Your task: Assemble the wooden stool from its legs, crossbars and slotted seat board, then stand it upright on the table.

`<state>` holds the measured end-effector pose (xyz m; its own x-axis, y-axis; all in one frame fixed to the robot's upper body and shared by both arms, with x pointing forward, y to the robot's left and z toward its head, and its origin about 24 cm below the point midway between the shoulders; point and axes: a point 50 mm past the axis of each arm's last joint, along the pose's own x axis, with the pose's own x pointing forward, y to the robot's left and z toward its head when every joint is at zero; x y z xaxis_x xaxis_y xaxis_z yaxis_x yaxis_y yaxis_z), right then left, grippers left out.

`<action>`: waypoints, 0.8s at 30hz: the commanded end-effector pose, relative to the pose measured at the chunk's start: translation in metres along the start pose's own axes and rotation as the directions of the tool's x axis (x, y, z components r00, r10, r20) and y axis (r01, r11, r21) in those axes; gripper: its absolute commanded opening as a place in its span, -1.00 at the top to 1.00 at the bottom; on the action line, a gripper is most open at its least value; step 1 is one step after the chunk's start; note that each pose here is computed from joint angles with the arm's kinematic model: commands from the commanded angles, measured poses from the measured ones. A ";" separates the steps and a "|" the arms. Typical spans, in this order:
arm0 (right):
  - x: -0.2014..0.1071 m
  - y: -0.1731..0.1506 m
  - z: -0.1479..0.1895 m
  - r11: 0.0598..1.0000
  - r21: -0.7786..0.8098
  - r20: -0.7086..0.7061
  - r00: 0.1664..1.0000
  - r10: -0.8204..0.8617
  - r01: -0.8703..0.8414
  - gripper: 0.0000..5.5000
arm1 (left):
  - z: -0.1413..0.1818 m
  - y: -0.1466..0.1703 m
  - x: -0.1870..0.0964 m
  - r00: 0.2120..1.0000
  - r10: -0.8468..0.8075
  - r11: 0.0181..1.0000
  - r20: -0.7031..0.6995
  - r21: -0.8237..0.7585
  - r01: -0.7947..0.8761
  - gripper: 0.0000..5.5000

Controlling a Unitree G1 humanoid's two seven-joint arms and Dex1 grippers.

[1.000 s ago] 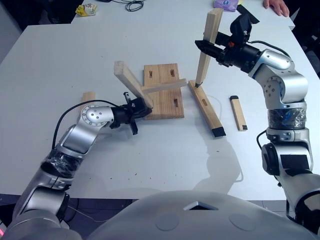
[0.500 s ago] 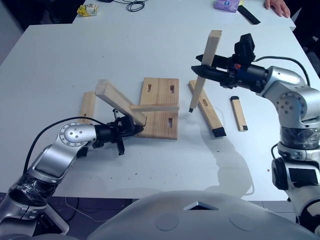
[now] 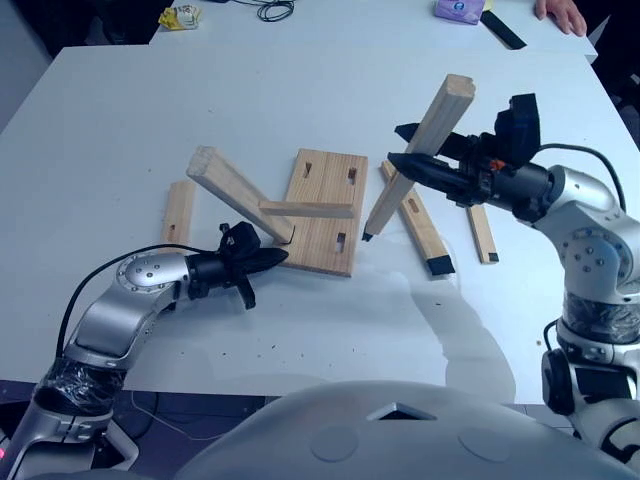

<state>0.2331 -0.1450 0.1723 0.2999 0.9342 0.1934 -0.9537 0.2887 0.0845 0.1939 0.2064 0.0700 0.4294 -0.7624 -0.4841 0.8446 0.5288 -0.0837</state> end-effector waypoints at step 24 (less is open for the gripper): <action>0.012 0.021 -0.060 0.984 -0.090 0.115 0.983 -0.143 0.153 0.26 | 0.025 0.009 -0.033 0.938 0.198 0.950 0.285 -0.293 -0.111 1.00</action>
<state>0.2164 -0.1147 0.1206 0.4124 0.8650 0.2857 -0.9059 0.4224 0.0287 0.1991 0.2247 0.1042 0.6445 -0.7292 -0.2302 0.6760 0.6840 -0.2742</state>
